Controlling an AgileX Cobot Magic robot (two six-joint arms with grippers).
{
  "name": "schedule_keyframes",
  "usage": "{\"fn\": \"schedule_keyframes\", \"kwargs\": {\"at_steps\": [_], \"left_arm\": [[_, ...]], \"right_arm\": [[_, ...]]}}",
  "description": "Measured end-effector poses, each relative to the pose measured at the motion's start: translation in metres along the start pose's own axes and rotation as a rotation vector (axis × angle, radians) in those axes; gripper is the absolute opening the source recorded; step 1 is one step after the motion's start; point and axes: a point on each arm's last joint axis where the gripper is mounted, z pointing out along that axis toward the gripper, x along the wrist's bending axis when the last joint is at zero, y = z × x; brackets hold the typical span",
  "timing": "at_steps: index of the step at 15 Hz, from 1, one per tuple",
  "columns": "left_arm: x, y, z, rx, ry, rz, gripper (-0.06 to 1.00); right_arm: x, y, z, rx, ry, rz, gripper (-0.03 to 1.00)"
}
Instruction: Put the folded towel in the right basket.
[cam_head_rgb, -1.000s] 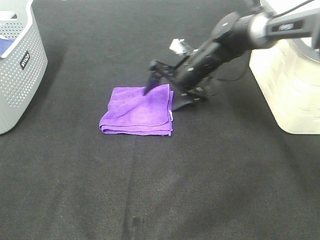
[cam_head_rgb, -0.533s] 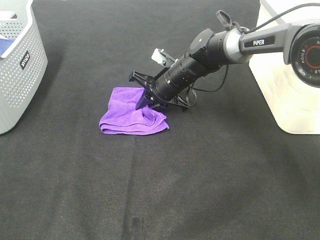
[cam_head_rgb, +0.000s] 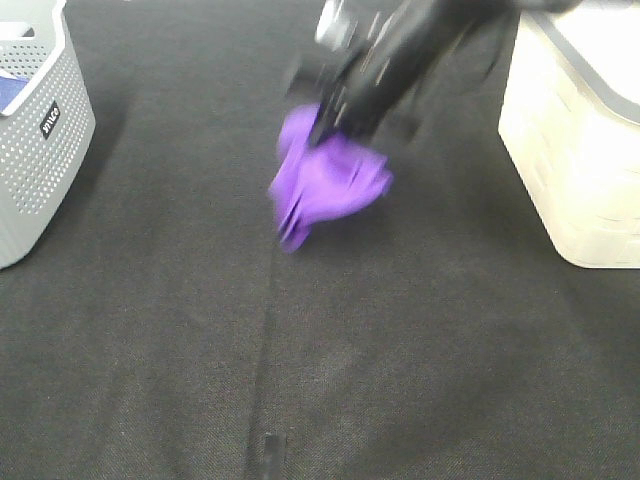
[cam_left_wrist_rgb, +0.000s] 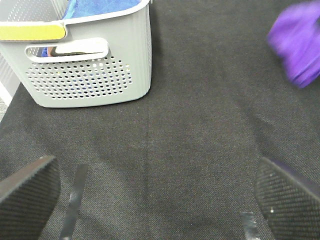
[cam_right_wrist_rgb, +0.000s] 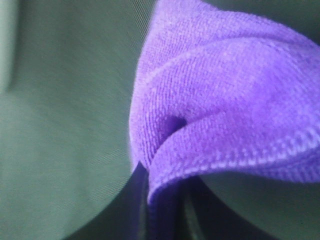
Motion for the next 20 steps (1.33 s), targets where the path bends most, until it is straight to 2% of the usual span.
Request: {"fn": "schedule_keyframes", "kwargs": {"at_steps": [2,3,6,7,8,10,12,15,16,17,18,19,20], "left_arm": [[0.000,0.000,0.000,0.000,0.000,0.000,0.99],[0.000,0.000,0.000,0.000,0.000,0.000,0.99],[0.000,0.000,0.000,0.000,0.000,0.000,0.99],[0.000,0.000,0.000,0.000,0.000,0.000,0.99],[0.000,0.000,0.000,0.000,0.000,0.000,0.99],[0.000,0.000,0.000,0.000,0.000,0.000,0.99],[0.000,0.000,0.000,0.000,0.000,0.000,0.99],[0.000,0.000,0.000,0.000,0.000,0.000,0.99],[0.000,0.000,0.000,0.000,0.000,0.000,0.99],[0.000,0.000,0.000,0.000,0.000,-0.001,0.99],[0.000,0.000,0.000,0.000,0.000,-0.001,0.99],[0.000,0.000,0.000,0.000,0.000,-0.001,0.99],[0.000,0.000,0.000,0.000,0.000,-0.001,0.99]], "right_arm": [[-0.003,0.024,-0.079,-0.100,-0.056,-0.043,0.08],[-0.023,0.036,-0.131,-0.165,-0.147,-0.037,0.08],[-0.083,0.052,-0.235,-0.378,-0.321,0.059,0.08],[-0.083,0.052,-0.235,-0.378,-0.321,0.059,0.08],[-0.106,0.050,-0.271,-0.465,-0.374,0.099,0.08],[-0.143,0.039,-0.317,-0.555,-0.451,0.172,0.08],[-0.174,0.029,-0.328,-0.545,-0.519,0.218,0.08],[-0.210,0.030,-0.298,-0.445,-0.593,0.258,0.09],[-0.223,0.031,-0.281,-0.409,-0.594,0.289,0.36],[-0.224,0.031,-0.278,-0.400,-0.597,0.289,0.60],[-0.224,0.031,-0.278,-0.400,-0.597,0.289,0.60],[-0.222,0.032,-0.276,-0.394,-0.597,0.272,0.79],[-0.219,0.033,-0.274,-0.389,-0.594,0.254,0.89]]}}
